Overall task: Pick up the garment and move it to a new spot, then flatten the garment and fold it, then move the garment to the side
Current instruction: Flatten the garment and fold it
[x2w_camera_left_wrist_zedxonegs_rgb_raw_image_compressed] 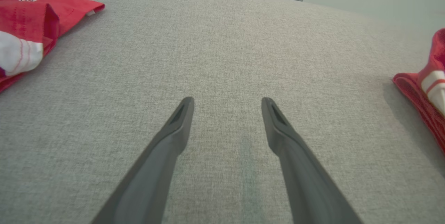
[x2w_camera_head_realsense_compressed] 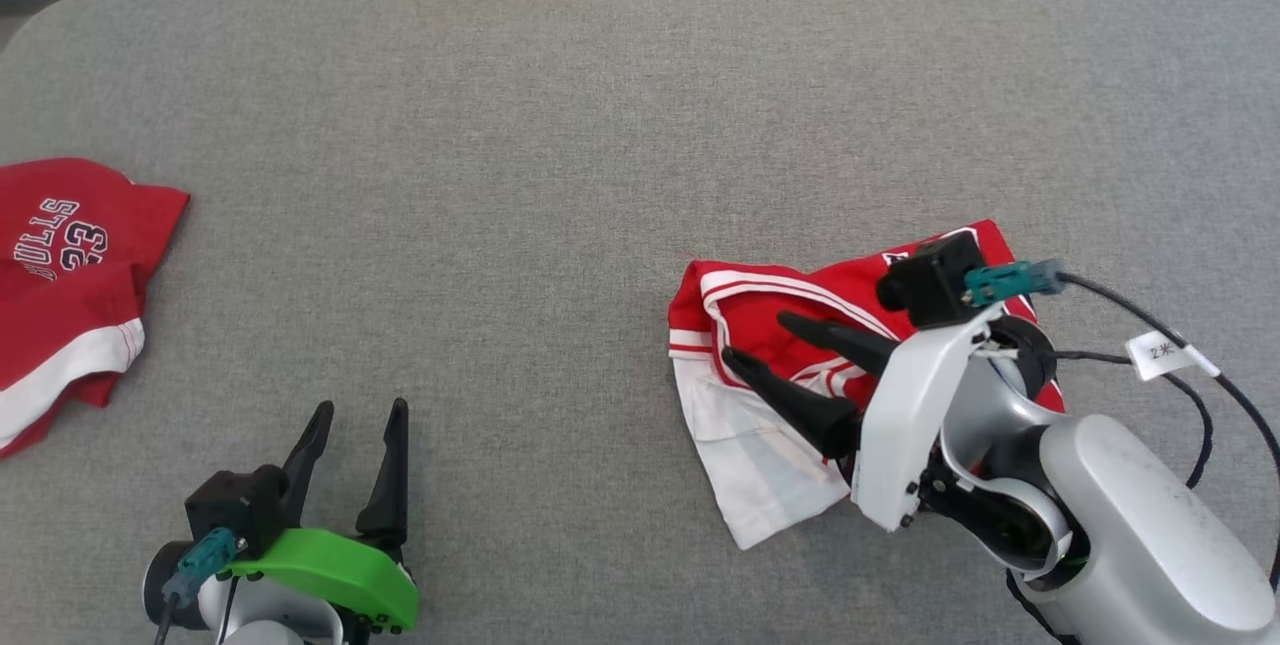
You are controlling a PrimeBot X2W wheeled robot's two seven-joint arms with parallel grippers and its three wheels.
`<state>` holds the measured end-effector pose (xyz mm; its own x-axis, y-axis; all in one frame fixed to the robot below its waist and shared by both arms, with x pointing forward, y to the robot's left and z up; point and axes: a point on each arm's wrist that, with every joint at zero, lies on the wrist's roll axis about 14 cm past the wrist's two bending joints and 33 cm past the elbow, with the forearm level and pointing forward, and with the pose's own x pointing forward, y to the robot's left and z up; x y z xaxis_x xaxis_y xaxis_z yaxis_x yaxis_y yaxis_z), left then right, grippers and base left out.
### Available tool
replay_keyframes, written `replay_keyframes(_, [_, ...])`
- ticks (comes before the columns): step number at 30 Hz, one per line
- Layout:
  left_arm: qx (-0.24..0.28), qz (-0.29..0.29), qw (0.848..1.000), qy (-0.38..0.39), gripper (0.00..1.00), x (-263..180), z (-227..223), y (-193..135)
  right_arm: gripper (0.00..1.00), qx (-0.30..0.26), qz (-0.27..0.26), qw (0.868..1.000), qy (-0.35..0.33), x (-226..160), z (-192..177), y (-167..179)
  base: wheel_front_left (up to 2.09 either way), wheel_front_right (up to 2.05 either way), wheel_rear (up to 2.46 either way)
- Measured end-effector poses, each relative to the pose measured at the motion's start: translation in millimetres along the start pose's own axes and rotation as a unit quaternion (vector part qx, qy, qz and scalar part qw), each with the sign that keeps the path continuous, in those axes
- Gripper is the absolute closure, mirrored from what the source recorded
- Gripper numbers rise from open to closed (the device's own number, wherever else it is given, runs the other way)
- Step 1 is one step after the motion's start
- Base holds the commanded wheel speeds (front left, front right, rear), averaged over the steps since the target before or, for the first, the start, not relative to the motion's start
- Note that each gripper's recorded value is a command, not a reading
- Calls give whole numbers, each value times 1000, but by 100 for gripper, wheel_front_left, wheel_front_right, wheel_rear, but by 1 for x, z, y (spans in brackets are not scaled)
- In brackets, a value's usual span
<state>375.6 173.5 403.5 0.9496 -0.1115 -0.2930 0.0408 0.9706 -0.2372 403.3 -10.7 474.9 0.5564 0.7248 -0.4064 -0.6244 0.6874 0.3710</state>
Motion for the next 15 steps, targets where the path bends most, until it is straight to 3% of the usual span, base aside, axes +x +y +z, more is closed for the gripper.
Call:
replay_keyframes(3, [2,0,1000,-1,0,-2,1,1,0,19,17,997,-70,-19,38,10,0,0,0])
replay_keyframes(6, [4,2,1000,-7,0,-1,6,2,0,23,-30,995,-94,-54,55,-20,0,0,0])
replay_keyframes(11, [4,-15,1000,-16,0,8,13,-7,0,34,-213,976,-15,-119,16,-125,0,0,0])
replay_keyframes(15, [5,-20,1000,-8,0,17,9,-9,0,77,-240,967,32,-120,-19,-146,0,0,0])
